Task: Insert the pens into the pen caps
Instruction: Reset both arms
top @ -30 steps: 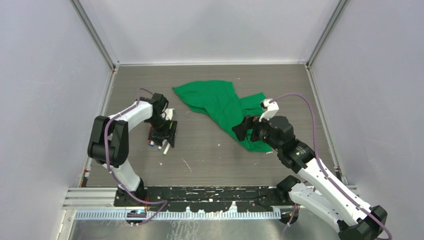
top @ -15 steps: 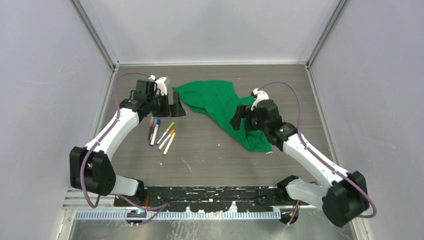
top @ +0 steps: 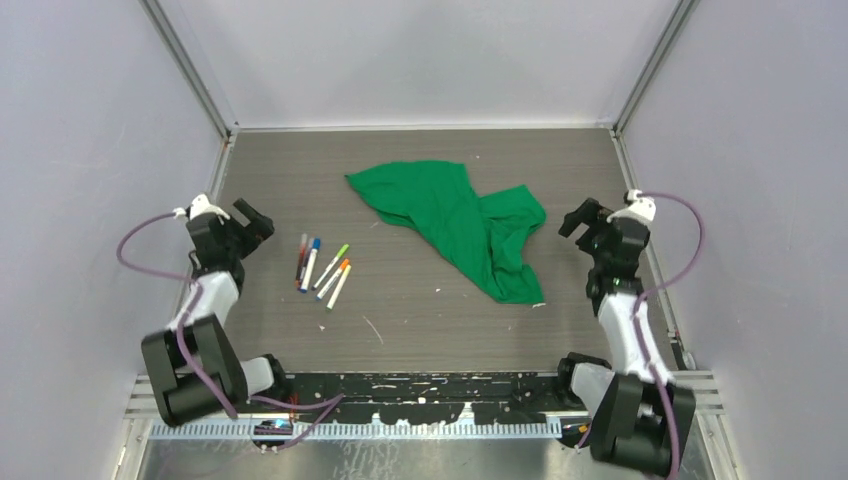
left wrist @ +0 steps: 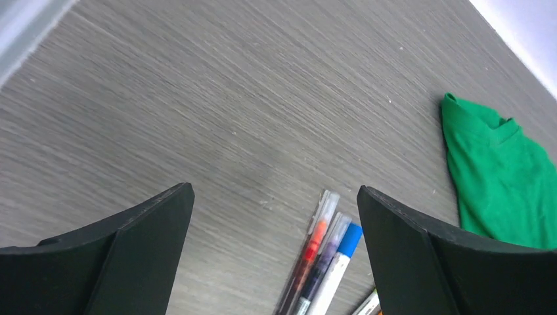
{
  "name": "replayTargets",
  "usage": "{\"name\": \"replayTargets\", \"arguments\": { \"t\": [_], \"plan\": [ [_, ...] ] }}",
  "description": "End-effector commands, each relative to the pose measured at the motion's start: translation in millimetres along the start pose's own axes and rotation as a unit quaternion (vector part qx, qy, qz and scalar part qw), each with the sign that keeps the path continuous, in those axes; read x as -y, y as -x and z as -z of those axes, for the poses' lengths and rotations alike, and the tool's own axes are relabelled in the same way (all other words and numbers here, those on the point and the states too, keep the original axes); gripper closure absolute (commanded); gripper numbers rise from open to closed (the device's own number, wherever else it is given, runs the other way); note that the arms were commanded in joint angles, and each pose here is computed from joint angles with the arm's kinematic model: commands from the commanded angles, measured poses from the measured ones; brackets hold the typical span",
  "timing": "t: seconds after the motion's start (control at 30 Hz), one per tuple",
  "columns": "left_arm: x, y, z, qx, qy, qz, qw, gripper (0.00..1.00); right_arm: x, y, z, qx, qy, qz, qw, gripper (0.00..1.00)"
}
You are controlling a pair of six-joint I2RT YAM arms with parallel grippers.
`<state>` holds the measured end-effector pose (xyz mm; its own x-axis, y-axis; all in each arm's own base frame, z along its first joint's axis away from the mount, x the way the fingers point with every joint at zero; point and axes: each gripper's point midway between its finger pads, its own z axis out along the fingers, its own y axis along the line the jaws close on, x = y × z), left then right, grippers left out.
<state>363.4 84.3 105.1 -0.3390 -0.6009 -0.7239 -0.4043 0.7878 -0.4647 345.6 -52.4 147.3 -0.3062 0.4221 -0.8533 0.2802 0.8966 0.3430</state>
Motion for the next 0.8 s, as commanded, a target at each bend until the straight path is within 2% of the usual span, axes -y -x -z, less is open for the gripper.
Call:
{"name": "replayTargets", "arguments": {
  "t": [0.0,0.17,0.23,0.3,0.43,0.77],
  "plan": [
    [12,51,28,0.192,-0.024,-0.095,0.977,0.02,-1,59,38,0.211,0.013,0.035,0.977,0.01],
    [47,-1,22,0.19,-0.079,-0.194,0.959,0.02,8,50,58,0.305,0.024,0.035,0.951,0.01],
    [60,-6,29,0.205,-0.09,-0.224,0.949,0.02,13,41,54,0.302,0.019,0.037,0.952,0.01],
    [64,0,34,0.223,-0.095,-0.22,0.945,0.02,18,32,48,0.298,0.012,0.039,0.954,0.01],
    [60,-12,29,0.205,-0.096,-0.206,0.952,0.02,22,7,36,0.273,0.005,0.056,0.96,0.01],
    [55,-13,22,0.204,-0.084,-0.203,0.954,0.02,1,-5,19,0.241,-0.007,0.115,0.964,0.01]
  ]
}}
